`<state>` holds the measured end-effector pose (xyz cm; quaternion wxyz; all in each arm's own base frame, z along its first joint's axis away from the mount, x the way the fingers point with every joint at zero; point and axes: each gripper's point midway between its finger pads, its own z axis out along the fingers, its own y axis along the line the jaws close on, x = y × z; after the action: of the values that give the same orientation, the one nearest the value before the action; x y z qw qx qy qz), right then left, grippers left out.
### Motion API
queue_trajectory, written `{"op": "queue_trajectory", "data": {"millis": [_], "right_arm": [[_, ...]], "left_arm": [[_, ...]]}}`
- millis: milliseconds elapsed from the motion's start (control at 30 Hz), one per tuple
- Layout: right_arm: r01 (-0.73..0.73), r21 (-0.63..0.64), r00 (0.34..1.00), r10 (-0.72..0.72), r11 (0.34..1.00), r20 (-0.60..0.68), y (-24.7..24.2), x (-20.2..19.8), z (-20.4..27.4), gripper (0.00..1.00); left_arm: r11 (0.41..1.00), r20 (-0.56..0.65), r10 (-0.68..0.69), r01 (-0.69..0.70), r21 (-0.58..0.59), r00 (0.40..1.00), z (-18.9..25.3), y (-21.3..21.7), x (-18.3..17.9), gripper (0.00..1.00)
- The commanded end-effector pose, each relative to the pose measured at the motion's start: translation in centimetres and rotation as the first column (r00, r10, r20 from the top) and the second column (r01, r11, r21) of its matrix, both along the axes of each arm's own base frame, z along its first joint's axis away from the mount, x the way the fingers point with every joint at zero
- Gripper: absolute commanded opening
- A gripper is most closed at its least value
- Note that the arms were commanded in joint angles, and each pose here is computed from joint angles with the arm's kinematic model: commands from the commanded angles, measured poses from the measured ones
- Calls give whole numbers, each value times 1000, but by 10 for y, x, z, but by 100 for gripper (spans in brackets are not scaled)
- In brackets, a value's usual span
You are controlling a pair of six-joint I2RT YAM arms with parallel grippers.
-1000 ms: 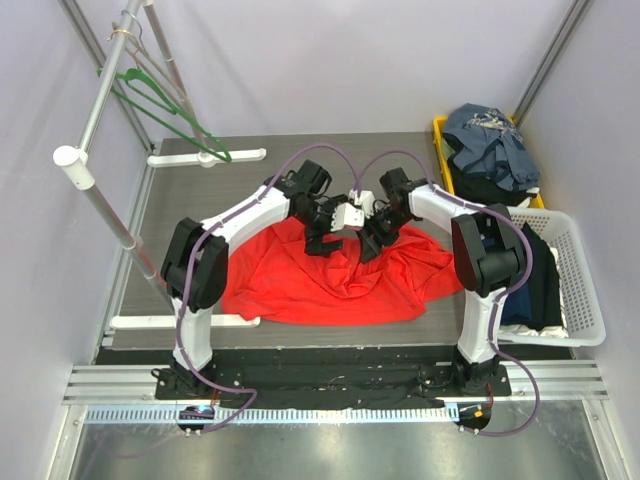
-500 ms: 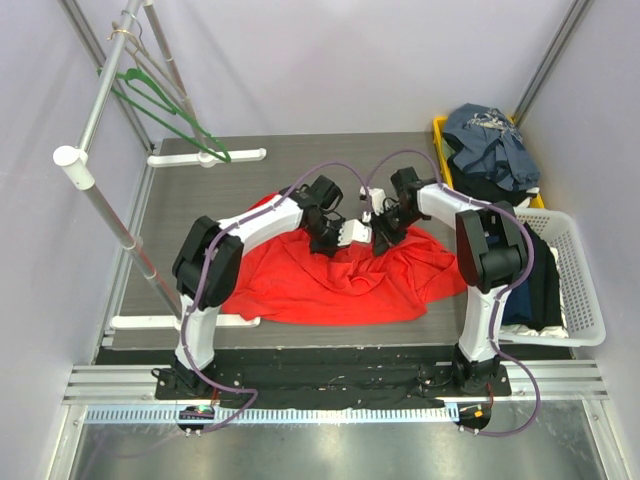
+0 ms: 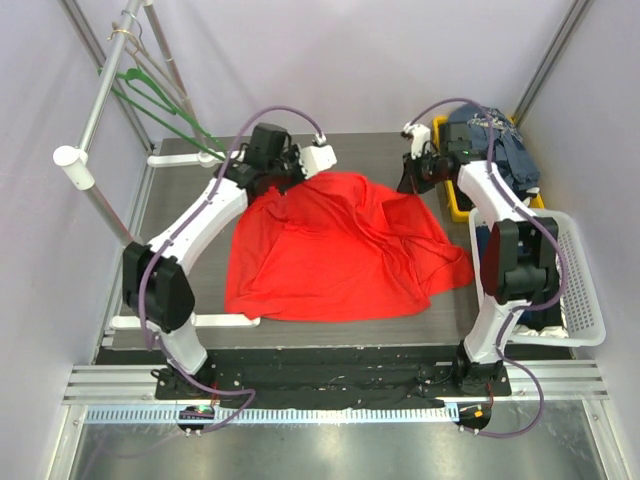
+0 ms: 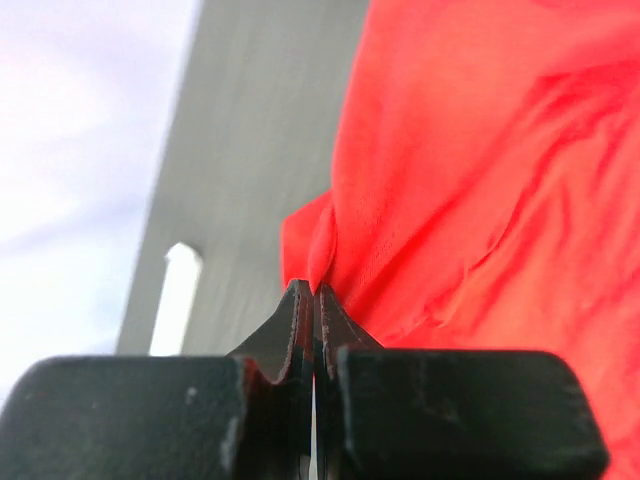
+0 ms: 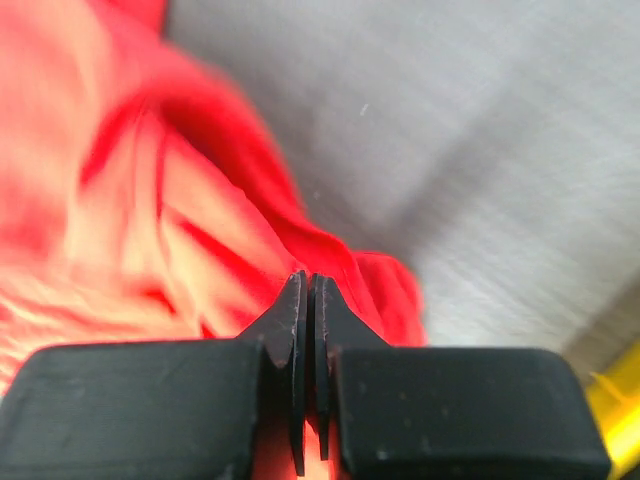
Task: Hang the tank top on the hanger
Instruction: Adjust the tank top at the center of the board.
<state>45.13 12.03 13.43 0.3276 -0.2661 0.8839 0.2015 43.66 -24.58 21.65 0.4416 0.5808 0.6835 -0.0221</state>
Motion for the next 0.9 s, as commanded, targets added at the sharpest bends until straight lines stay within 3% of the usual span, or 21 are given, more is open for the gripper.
{"op": "queue_trajectory", "data": {"millis": [0, 167, 200, 300, 333, 400, 433, 467, 533, 600, 767, 800, 867], "right_arm": [[-58, 122, 986, 38, 991, 161, 16, -4, 71, 1], [-207, 58, 978, 205, 977, 28, 10, -68, 24, 1], [-210, 31, 977, 211, 977, -35, 4, -84, 1, 1], [-239, -24, 962, 233, 971, -144, -8, -116, -43, 1], [-239, -54, 959, 227, 970, -169, -13, -120, -54, 2], [-260, -76, 943, 236, 963, -235, -18, -134, -75, 11], [-268, -87, 937, 238, 960, -255, -20, -138, -80, 24], [-272, -85, 931, 240, 959, -276, -21, -142, -80, 31], [-265, -65, 934, 239, 962, -267, -17, -139, -71, 46], [-253, -35, 941, 238, 967, -239, -10, -133, -54, 54], [-290, 148, 918, 318, 946, -235, 23, -134, -13, 61], [-296, 165, 917, 328, 941, -228, 28, -131, -7, 61], [-312, 195, 903, 354, 930, -245, 41, -134, -6, 62]], "left_arm": [[994, 47, 4, 1, -106, 999, 51, 5, -22, 0], [982, -181, -178, 164, -91, 967, -2, -4, -109, 0], [978, -276, -208, 201, -55, 938, -32, -3, -137, 0], [958, -390, -273, 284, -30, 879, -71, -8, -182, 0], [956, -440, -249, 291, 29, 863, -102, 3, -197, 0], [935, -432, -269, 340, 97, 861, -126, 0, -210, 0], [925, -454, -261, 356, 136, 852, -144, 8, -220, 0], [919, -449, -251, 357, 168, 858, -151, 10, -220, 0], [916, -437, -260, 363, 171, 861, -153, 7, -220, 0], [918, -429, -260, 359, 167, 865, -150, 5, -218, 1], [921, -431, -271, 363, 145, 861, -139, -2, -216, 21], [920, -431, -272, 363, 145, 860, -139, -3, -216, 33], [923, -431, -266, 356, 143, 862, -139, -3, -215, 49]]}}
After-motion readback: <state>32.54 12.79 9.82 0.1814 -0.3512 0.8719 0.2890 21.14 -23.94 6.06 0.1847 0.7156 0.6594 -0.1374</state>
